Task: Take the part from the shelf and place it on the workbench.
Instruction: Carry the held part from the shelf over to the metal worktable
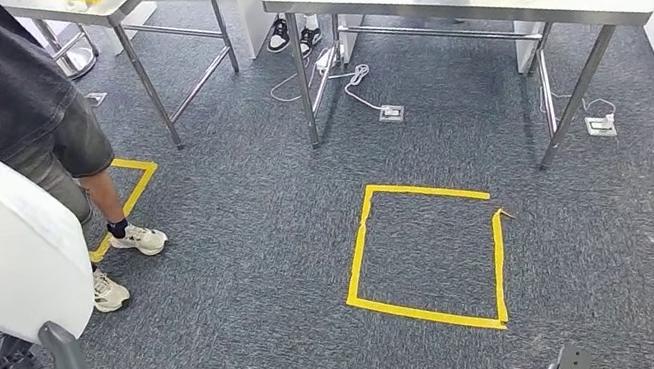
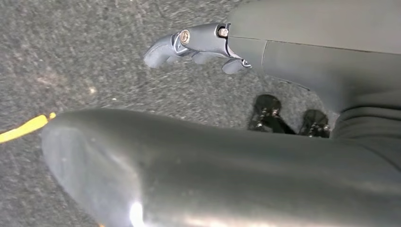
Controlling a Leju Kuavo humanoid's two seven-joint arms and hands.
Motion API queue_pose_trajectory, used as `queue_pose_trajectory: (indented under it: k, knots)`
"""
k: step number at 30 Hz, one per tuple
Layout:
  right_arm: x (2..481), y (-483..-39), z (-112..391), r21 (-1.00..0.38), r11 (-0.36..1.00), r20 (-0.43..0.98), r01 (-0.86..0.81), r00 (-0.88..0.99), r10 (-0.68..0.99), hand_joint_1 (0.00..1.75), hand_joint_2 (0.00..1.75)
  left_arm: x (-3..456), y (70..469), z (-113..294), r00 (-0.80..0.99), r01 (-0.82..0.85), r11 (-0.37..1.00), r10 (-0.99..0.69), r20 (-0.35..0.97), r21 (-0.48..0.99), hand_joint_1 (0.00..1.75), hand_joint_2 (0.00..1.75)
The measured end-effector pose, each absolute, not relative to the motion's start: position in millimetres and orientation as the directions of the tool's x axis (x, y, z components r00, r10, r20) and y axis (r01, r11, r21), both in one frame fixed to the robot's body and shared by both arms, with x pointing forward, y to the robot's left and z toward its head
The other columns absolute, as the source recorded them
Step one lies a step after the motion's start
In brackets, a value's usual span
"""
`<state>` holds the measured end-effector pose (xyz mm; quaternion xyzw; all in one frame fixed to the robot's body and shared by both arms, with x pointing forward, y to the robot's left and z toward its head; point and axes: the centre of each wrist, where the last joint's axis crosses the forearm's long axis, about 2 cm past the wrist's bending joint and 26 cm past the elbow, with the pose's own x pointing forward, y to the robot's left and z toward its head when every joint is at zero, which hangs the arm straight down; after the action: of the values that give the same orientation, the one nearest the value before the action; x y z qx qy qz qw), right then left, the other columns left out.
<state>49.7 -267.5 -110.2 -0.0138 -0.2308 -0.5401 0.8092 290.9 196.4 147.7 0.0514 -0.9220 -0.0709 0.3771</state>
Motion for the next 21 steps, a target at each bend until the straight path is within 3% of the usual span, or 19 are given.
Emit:
queue_pose_trajectory:
  k: [7, 21]
  knots:
    - [50, -264, -110, 0.260, 0.441, 0.401, 0.859, 0.320, -0.859, 0.00, 0.00, 280, 204, 140, -0.705, -0.070, 0.983, -0.170, 0.689, 0.171, 1.75, 1.75]
    - [48, -260, -110, 0.200, 0.461, 0.372, 0.865, 0.368, -0.852, 0.00, 0.00, 278, 210, 144, -0.714, -0.087, 0.981, -0.184, 0.675, 0.176, 1.75, 1.75]
